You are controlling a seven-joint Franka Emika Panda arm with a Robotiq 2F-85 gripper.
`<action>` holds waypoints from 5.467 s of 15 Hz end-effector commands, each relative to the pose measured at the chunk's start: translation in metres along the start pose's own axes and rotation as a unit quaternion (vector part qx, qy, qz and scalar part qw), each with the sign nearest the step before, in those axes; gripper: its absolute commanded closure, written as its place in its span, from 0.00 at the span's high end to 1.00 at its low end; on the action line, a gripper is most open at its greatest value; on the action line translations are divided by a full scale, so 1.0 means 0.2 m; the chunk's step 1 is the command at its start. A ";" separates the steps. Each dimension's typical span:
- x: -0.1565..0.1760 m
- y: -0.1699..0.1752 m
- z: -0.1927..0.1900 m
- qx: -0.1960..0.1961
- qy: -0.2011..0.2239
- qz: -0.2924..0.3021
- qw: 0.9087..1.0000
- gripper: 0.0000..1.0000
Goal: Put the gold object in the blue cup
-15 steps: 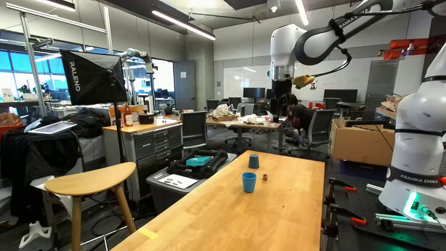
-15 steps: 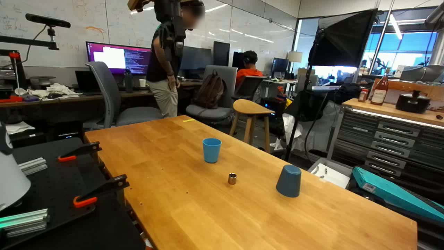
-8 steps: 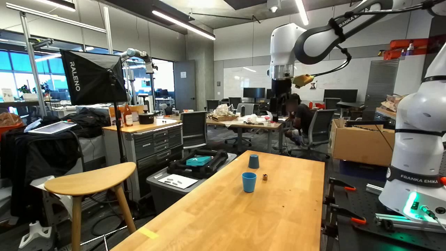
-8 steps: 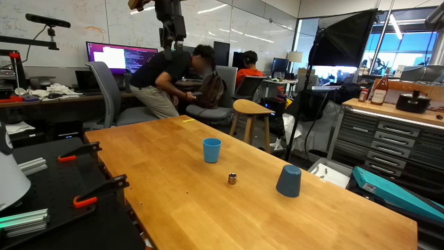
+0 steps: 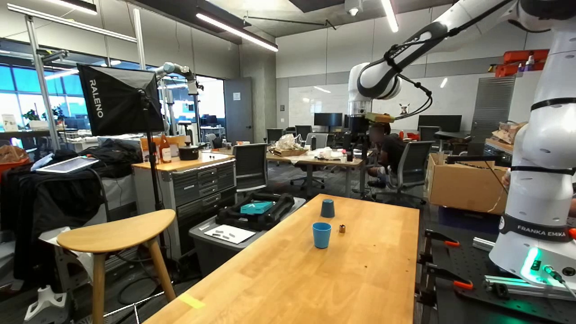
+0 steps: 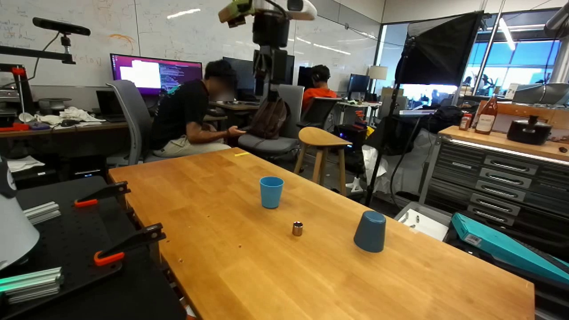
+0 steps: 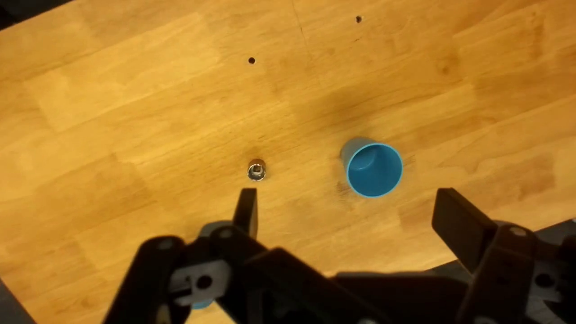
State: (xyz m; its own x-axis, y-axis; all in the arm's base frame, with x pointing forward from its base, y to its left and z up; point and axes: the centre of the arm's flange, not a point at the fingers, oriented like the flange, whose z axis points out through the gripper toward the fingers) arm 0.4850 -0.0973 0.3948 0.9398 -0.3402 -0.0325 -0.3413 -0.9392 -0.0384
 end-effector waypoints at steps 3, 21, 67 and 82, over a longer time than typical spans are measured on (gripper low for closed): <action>0.49 0.25 0.48 0.053 -0.014 0.069 0.996 1.00; 0.73 0.33 1.69 -0.005 -0.084 0.100 0.991 0.74; 0.69 -0.24 1.13 0.161 -0.202 -0.024 0.966 1.00; 0.56 -0.33 -0.09 0.002 -0.056 -0.211 0.976 1.00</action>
State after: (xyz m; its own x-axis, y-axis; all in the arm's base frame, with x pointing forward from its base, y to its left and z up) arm 0.6245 -0.0772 0.3812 0.9845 0.0842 -0.1536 0.0752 -0.9952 -0.0633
